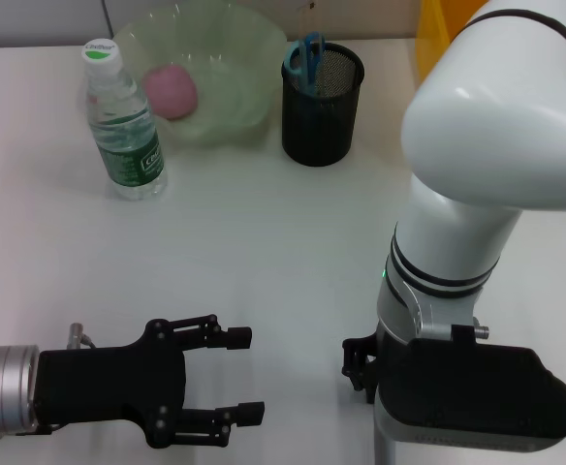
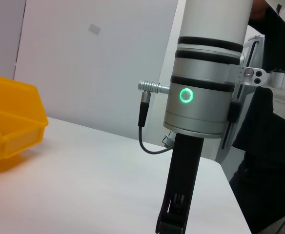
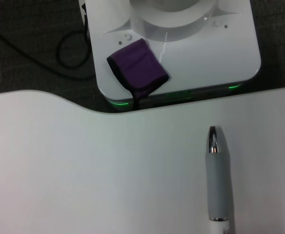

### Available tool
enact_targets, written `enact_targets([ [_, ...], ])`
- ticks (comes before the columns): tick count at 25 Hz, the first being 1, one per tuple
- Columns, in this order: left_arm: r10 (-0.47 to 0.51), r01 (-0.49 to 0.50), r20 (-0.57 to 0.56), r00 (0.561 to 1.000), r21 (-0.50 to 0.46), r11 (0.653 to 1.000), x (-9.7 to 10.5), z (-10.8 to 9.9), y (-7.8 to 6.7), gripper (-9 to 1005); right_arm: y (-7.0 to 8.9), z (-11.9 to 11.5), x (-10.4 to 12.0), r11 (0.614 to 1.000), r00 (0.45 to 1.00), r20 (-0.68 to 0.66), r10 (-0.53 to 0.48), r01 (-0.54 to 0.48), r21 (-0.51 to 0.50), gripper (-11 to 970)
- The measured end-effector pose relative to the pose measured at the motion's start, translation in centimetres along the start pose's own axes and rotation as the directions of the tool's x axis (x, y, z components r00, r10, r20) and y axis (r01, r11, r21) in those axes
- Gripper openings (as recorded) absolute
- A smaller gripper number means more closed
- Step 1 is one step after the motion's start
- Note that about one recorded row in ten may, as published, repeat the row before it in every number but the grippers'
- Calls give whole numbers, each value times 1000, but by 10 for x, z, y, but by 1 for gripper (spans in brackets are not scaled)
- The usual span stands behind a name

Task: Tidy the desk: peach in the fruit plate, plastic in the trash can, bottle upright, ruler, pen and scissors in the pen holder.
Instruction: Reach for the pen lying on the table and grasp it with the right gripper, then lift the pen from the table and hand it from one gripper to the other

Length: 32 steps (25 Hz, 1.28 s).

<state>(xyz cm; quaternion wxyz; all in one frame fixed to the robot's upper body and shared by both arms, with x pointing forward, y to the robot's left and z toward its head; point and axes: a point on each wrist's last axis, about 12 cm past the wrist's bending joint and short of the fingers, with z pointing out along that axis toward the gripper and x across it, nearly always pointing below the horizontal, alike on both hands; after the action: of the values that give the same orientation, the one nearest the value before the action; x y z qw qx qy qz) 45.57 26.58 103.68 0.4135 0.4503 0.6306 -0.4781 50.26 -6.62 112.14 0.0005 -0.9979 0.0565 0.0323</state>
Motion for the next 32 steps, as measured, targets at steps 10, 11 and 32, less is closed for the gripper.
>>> enact_targets([
  [10,-3,3,2,1000,3,1000,0,0,-1,786,1,1,0,1000,1000,-8,-4,4,7,273],
  [11,-4,4,2,1000,3,1000,0,0,-1,786,1,1,0,1000,1000,-8,-4,4,7,267],
  [32,-3,3,7,1000,15,1000,-2,-2,-1,785,2,-6,-1,999,1000,-12,4,-4,39,132],
])
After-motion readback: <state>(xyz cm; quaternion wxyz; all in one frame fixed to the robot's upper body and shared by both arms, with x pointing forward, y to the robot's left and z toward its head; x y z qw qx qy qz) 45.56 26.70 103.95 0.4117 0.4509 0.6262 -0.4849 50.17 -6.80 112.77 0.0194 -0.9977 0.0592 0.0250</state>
